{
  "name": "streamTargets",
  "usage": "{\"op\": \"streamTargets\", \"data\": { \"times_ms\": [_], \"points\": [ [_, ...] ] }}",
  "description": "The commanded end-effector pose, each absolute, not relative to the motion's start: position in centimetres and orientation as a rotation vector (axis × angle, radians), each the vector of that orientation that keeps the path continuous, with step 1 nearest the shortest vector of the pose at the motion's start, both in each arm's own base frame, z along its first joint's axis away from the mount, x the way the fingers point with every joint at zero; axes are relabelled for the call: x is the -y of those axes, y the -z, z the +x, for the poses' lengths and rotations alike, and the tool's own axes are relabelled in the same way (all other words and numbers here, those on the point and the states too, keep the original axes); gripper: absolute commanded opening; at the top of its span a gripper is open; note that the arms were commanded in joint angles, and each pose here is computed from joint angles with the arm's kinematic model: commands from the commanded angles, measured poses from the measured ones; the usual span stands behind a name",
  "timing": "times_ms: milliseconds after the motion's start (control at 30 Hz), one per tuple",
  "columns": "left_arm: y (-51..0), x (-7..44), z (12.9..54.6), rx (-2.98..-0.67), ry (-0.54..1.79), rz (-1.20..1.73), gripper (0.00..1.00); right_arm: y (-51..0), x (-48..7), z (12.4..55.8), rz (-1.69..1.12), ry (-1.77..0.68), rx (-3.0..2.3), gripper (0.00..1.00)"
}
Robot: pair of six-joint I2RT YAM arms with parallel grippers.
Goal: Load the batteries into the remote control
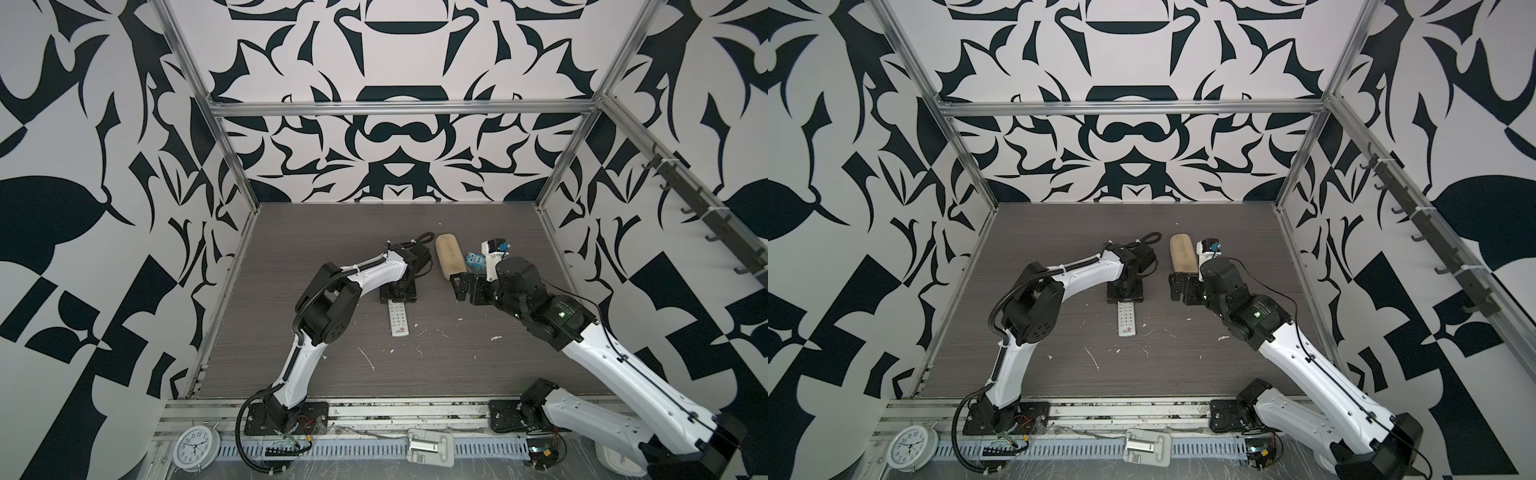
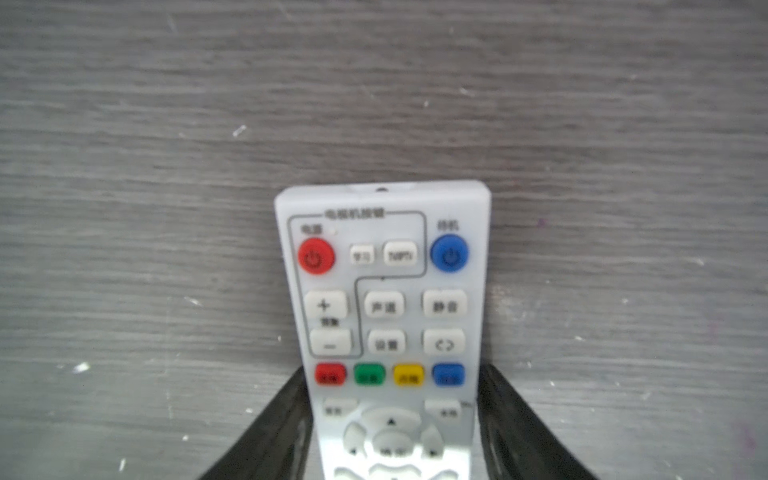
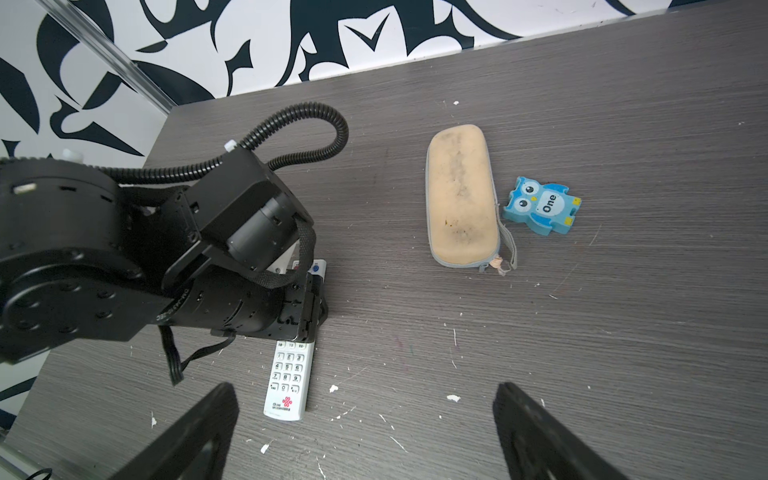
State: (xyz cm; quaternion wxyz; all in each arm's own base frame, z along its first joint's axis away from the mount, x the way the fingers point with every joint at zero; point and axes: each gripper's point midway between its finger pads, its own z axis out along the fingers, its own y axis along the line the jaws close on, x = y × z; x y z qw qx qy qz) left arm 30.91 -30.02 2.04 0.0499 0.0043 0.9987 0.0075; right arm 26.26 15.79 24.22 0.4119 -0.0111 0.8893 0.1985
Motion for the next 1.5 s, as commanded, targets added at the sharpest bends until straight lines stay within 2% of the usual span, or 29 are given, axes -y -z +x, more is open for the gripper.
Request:
{"op": "streamTargets", "data": {
  "times_ms": [0,133,233,433,600,833,1000,1100,1200,1367,1467],
  "points": [
    [-3.0,29.7,30.0,-3.058,-0.041,0.066,0.71,-26.0,-15.5,26.6,-0.021,-0.509,-2.171,0.99],
    [-5.5,29.8,30.7,-3.014,-0.022,0.061,0.78,-26.1,-15.2,26.5,-0.026,-0.491,-2.166,0.99],
    [-7.9,29.7,30.7,-2.98,0.016,0.07,0.99,-25.8,-14.4,26.4,0.002,-0.438,-2.195,0.97],
    [-12.9,28.9,30.0,-2.837,0.186,0.109,0.99,-25.7,-13.3,26.5,0.011,-0.355,-2.197,0.99],
    [-16.1,25.9,28.9,-2.696,0.22,0.12,0.99,-26.0,-12.0,26.7,0.005,-0.253,-2.181,1.0],
    [-18.3,17.7,27.7,-2.492,0.078,0.008,0.99,-25.5,-11.1,27.3,0.03,-0.185,-2.157,0.99],
    [-20.7,9.9,26.4,-2.303,-0.048,-0.181,0.99,-26.3,-8.9,27.8,0.171,-0.114,-2.08,1.0],
    [-20.6,5.9,25.8,-2.228,-0.038,-0.315,0.99,-25.8,-7.2,28.3,0.265,-0.03,-2.014,1.0],
    [-19.1,4.5,25.7,-2.165,0.017,-0.361,0.99,-24.8,-6.1,29.2,0.333,0.005,-1.935,1.0],
    [-17.7,2.3,25.8,-2.13,-0.064,-0.42,0.99,-23.9,-8.0,31.7,0.154,-0.019,-1.776,0.99],
    [-16.8,1.5,26.2,-2.158,-0.109,-0.43,0.99,-20.7,-6.2,33.4,0.214,0.064,-1.877,1.0]
  ]
}}
